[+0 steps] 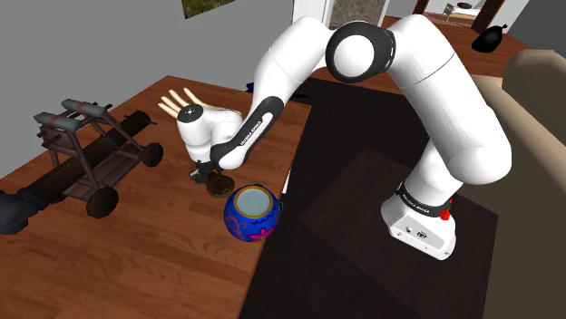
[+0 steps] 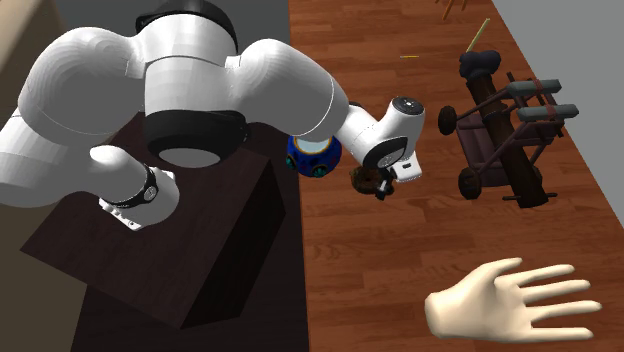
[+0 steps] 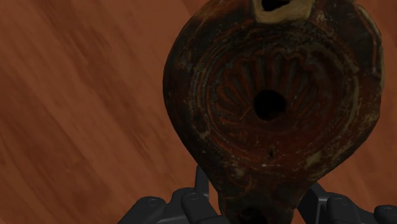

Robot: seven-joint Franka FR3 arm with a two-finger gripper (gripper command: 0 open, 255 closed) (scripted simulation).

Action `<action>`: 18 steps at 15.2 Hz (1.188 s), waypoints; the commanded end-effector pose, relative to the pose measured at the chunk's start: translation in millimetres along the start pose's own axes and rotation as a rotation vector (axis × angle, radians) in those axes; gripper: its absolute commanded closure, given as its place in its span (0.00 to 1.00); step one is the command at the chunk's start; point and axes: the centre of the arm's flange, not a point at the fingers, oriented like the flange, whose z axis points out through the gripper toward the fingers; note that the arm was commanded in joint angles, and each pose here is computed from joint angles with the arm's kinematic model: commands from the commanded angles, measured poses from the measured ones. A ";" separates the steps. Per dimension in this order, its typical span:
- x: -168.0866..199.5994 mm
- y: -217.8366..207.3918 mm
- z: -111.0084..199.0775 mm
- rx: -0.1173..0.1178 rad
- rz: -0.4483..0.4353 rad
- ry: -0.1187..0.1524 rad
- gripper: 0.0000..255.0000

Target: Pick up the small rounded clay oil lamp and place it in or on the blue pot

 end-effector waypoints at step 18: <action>7.7 7.4 -56.5 -0.001 0.000 -0.001 1.00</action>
